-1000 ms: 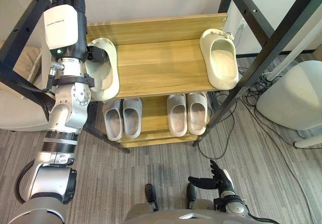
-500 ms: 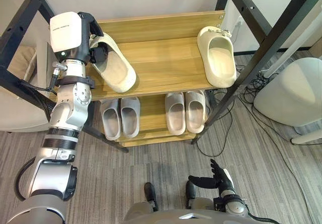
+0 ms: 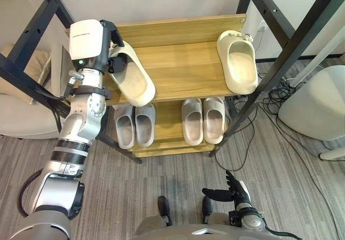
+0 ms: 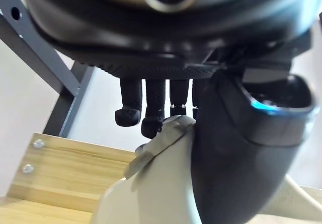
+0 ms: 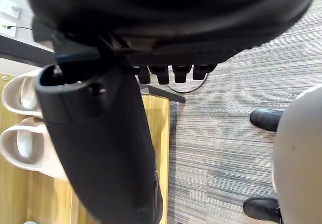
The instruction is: Organize the slippers on the shoe rack
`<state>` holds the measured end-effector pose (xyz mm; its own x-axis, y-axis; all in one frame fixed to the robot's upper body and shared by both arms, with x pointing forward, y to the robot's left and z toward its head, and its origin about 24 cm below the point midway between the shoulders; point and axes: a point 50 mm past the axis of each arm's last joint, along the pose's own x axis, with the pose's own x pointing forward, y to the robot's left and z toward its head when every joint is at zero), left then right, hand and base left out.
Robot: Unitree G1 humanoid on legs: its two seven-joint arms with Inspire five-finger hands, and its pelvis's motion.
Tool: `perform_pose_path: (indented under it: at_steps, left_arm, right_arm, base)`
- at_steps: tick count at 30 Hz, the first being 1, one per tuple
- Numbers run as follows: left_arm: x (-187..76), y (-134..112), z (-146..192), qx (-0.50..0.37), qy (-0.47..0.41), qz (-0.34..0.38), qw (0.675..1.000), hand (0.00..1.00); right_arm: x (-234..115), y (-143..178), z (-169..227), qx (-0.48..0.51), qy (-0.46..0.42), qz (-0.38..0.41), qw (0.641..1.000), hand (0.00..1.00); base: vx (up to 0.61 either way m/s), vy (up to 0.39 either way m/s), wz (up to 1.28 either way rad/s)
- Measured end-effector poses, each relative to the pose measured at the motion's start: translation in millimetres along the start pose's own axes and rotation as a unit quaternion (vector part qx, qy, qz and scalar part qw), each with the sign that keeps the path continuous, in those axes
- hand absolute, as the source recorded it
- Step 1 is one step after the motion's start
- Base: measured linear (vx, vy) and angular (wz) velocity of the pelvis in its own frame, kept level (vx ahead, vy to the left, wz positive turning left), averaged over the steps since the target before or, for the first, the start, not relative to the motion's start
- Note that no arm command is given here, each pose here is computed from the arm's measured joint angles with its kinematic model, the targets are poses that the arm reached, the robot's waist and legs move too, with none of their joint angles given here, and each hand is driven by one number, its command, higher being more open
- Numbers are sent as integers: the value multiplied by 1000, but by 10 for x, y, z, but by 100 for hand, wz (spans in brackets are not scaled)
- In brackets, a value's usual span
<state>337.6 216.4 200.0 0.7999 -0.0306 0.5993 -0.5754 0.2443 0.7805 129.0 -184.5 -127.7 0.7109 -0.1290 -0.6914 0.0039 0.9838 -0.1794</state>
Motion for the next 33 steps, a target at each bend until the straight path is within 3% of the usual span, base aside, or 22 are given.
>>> perform_pose_path:
  at_steps: [15, 24, 25, 33]
  left_arm:
    - [124, 3, 397, -28, -76, 3, 997, 0]
    - [323, 60, 435, -40, -78, 11, 996, 0]
    - [335, 72, 442, -41, -79, 13, 996, 100]
    - [418, 127, 482, -44, -83, 23, 995, 100]
  right_arm:
    - [9, -17, 73, 4, -16, -12, 1000, 100]
    - [14, -57, 130, 18, -30, -21, 999, 100]
    - [15, -58, 141, 19, -32, -21, 999, 100]
    - [16, -55, 154, 19, -36, -21, 999, 100]
  base:
    - [-31, 9, -13]
    - [-25, 23, -19]
    - [-21, 23, -5]
    - [-11, 22, -7]
